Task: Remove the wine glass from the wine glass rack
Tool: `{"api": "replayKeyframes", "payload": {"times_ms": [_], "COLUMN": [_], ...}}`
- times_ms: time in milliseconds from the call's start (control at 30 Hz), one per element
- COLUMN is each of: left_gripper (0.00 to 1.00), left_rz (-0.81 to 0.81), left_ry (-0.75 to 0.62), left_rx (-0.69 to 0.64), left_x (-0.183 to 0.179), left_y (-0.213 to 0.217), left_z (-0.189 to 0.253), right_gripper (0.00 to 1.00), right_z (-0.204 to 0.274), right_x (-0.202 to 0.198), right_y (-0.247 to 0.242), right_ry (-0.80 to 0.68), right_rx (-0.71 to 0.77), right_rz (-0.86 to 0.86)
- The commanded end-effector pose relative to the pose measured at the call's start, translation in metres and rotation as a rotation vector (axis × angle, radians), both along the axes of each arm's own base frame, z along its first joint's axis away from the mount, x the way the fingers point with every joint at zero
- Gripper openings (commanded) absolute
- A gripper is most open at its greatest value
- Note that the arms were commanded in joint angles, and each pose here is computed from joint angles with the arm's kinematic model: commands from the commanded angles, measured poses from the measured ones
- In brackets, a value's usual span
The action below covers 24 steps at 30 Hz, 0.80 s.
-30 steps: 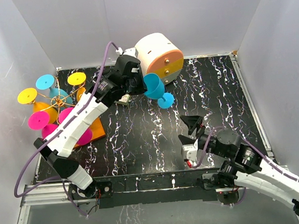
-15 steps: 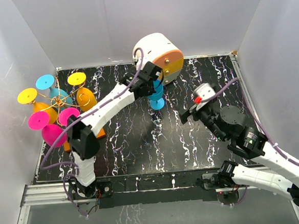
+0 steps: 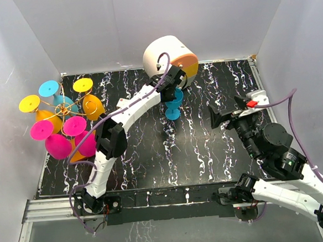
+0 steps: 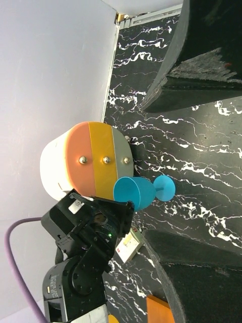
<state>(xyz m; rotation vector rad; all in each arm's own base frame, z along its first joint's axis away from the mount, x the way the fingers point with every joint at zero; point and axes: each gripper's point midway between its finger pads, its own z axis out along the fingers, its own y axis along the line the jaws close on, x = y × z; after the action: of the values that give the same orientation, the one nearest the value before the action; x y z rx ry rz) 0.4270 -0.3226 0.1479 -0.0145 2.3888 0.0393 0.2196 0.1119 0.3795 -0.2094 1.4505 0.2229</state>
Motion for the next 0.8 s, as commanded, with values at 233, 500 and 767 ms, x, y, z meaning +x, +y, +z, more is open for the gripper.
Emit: {"api": "replayKeyframes", "payload": {"times_ms": [233,500,767], "left_gripper": [0.46,0.7,0.86], "left_rz": [-0.045,-0.173,-0.433], "left_ry": [-0.018,-0.105,-0.166], "left_rx": [-0.1,-0.292,-0.586], "left_x": [0.002,-0.028,-0.117], "left_y": [0.002,-0.003,0.004], "left_z": [0.045,0.15,0.254], "right_gripper": [0.98,0.98,0.98], "right_z": [0.006,0.005,0.006], "right_x": [0.001,0.003,0.003], "right_y": [-0.004,0.007,0.014], "right_ry": [-0.018,-0.009,-0.007], "right_rx": [0.051,0.059,0.086], "right_rz": [-0.028,0.005,0.032]}}
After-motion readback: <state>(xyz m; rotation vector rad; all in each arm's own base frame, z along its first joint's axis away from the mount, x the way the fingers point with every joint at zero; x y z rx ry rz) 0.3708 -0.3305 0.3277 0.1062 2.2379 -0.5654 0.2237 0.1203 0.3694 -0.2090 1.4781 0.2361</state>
